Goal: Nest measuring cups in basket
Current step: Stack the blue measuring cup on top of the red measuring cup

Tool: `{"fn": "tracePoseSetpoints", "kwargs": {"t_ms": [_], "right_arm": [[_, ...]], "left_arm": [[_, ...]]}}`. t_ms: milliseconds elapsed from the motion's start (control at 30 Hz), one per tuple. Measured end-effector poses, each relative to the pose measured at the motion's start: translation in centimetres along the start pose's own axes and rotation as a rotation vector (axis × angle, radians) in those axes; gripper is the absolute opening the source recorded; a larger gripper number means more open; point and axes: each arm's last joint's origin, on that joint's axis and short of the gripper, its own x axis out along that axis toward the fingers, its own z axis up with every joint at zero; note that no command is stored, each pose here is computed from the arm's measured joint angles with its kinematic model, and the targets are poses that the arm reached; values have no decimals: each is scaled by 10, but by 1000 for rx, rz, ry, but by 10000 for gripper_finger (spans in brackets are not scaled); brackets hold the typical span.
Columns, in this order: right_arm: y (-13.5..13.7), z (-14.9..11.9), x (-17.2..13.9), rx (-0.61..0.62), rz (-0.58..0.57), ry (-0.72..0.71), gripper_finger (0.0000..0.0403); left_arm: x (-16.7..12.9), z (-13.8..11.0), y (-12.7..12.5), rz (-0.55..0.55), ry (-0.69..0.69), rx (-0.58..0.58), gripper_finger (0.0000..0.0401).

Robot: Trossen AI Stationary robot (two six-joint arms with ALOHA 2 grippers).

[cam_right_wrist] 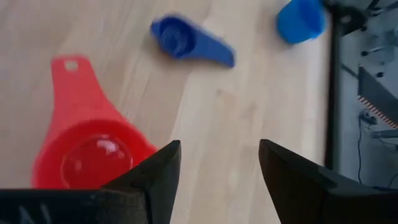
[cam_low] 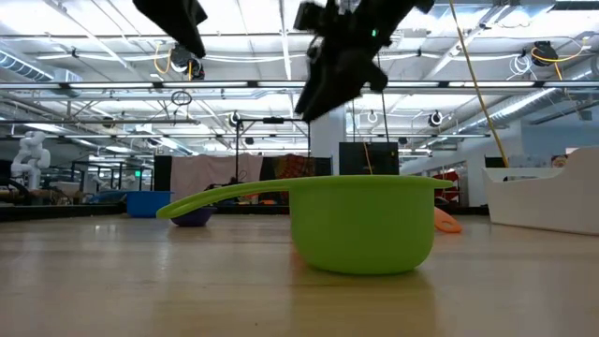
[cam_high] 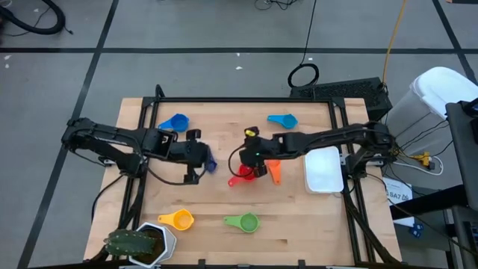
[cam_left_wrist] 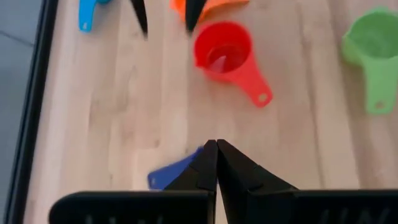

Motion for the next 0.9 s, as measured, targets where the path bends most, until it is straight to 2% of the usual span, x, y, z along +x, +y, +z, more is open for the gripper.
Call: {"fn": "tracePoseSetpoints", "kwargs": {"t_ms": [267, 500, 700, 900], "right_arm": [[4, 6, -54, 76, 20, -66, 210], [23, 1, -77, 110, 91, 2, 210], [42, -6, -81, 127, 140, 99, 210], [64, -26, -74, 125, 168, 168, 210]], "left_arm": [[4, -18, 35, 157, 186, -147, 11], [9, -38, 64, 234, 330, -304, 35], [26, -58, 73, 223, 409, -392, 92], [47, -70, 69, 220, 399, -427, 173]]}}
